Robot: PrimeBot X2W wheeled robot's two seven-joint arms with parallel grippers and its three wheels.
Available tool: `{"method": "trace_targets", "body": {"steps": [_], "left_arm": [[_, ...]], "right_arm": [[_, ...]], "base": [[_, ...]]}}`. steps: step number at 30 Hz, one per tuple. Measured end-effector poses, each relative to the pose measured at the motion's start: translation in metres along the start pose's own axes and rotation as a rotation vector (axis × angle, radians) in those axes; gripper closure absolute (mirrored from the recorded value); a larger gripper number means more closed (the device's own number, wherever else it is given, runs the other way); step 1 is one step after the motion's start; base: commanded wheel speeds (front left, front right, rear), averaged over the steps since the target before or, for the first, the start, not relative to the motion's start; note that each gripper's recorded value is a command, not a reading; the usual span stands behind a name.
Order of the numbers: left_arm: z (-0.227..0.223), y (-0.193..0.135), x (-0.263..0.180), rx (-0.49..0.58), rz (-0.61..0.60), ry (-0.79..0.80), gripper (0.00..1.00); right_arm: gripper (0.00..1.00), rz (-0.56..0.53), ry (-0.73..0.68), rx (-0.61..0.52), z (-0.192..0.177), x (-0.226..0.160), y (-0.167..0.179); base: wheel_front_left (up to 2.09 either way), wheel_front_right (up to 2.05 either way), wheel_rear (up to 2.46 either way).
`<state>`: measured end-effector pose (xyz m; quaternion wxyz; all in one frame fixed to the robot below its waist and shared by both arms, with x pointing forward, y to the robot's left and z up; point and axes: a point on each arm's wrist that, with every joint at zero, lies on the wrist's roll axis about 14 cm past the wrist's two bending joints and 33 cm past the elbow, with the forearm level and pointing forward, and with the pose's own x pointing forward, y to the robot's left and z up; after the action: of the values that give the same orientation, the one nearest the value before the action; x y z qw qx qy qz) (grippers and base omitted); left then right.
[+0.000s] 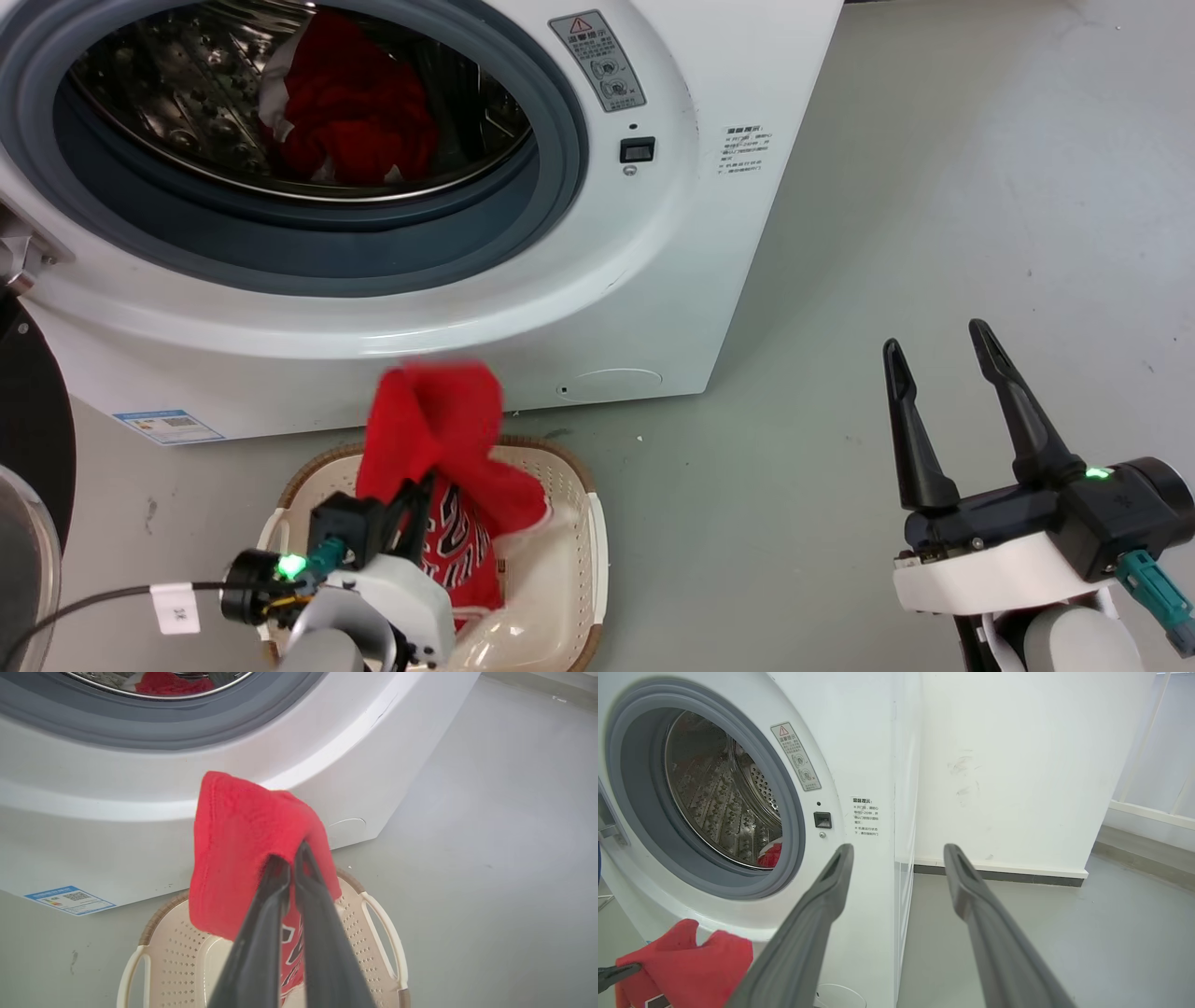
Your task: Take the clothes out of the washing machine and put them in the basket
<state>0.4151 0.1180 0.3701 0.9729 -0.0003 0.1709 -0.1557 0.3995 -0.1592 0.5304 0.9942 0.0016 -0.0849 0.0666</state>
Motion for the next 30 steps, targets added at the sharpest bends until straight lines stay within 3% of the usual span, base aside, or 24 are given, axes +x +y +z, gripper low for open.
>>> {"method": "trace_targets", "body": {"steps": [6, 17, 30], "left_arm": [[-0.028, -0.015, -0.008, -0.021, -0.04, 0.08, 1.0], [-0.106, -0.01, 0.006, -0.065, -0.043, 0.34, 1.0], [-0.202, 0.013, 0.023, -0.077, -0.021, 0.661, 1.0]], "right_arm": [[0.0, -0.004, 0.012, -0.002, -0.004, 0.0, -0.001], [0.0, 0.006, 0.038, -0.017, -0.027, 0.029, -0.005], [0.0, -0.021, 0.139, -0.041, -0.094, 0.061, -0.025]], "base": [[0.0, 0.0, 0.0], [0.0, 0.0, 0.0], [0.0, 0.0, 0.0]]}}
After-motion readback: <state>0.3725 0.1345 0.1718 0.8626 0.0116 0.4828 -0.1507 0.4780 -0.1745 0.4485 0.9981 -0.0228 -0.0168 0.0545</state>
